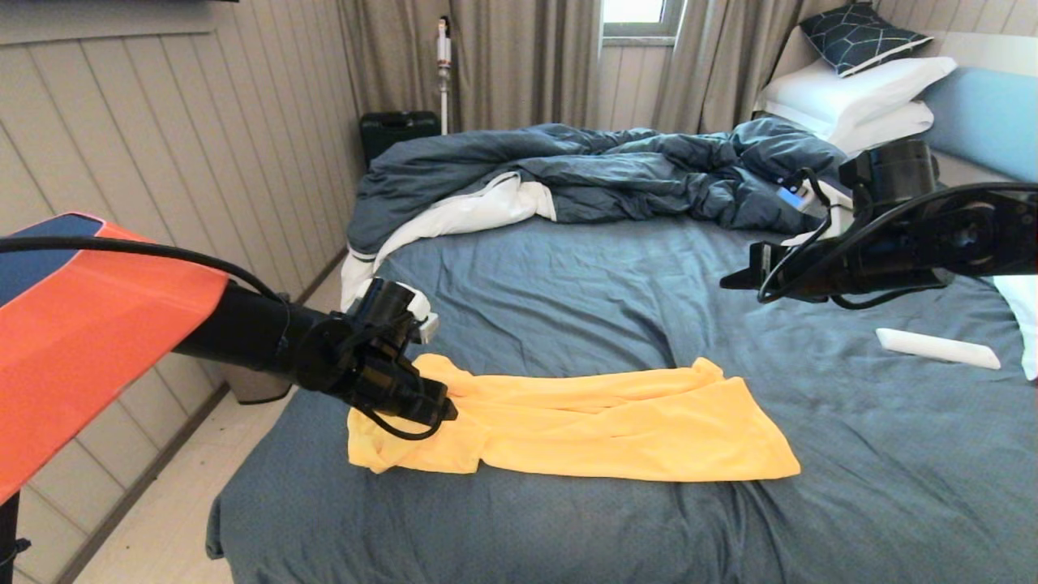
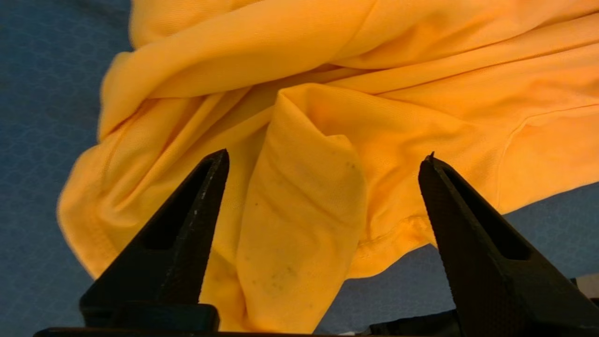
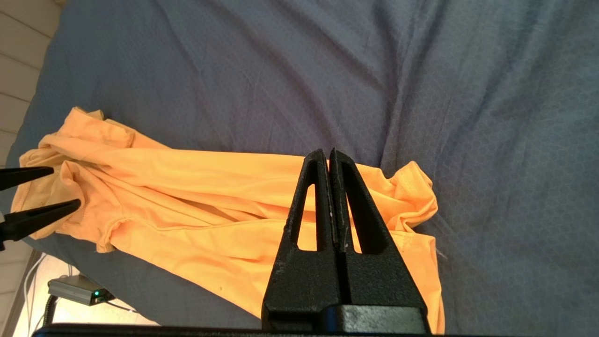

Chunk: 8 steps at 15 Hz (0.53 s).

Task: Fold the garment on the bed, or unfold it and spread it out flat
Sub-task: Unford the yellow T-shirt

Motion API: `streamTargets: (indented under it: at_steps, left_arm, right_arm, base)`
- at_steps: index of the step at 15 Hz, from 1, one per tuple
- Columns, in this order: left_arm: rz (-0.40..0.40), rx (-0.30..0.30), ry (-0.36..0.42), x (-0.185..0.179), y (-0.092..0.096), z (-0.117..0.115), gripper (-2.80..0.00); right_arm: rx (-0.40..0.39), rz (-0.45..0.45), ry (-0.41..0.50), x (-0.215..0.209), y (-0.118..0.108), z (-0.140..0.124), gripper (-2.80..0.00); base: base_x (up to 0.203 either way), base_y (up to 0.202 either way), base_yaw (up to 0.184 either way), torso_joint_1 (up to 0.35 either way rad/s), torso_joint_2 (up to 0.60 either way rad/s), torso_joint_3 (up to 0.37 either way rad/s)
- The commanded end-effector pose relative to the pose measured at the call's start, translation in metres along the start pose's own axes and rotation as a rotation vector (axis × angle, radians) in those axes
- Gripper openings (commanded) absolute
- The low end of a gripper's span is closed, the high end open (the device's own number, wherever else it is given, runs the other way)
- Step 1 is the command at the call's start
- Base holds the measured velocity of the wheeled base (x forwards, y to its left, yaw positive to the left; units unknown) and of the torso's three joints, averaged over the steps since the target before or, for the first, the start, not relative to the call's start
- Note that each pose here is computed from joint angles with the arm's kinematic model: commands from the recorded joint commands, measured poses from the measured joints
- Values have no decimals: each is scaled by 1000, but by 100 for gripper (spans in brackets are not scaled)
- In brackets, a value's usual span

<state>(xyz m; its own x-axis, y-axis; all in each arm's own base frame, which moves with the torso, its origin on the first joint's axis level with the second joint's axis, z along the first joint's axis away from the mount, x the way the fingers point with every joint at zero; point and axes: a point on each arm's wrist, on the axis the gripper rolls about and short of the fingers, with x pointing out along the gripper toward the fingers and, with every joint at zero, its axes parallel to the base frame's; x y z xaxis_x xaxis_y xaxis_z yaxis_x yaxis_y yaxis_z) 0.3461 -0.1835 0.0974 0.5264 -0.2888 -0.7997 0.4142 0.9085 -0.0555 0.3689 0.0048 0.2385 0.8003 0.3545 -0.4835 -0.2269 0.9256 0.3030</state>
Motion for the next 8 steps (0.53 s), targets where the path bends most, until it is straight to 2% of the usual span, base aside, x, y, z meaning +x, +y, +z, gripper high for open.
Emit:
streamTargets:
  at_steps: [1, 4, 5, 8]
  left_arm:
    - [6, -7, 13, 5, 3, -2, 0]
    - [10, 0, 27, 8, 6, -5, 0]
    - [13, 0, 30, 10, 6, -5, -280]
    - [15, 0, 32, 12, 6, -6, -280]
  right_arm:
    - [3, 2, 7, 3, -1, -1, -280]
    - [4, 2, 11, 5, -1, -2, -280]
    - [4, 2, 11, 5, -2, -2, -280]
    - [-5, 3, -13, 6, -3, -1, -280]
  base:
    - [0, 0, 0, 0, 0, 0]
    - [0, 0, 0, 0, 0, 0]
    - [0, 0, 0, 0, 0, 0]
    - [0, 0, 0, 0, 0, 0]
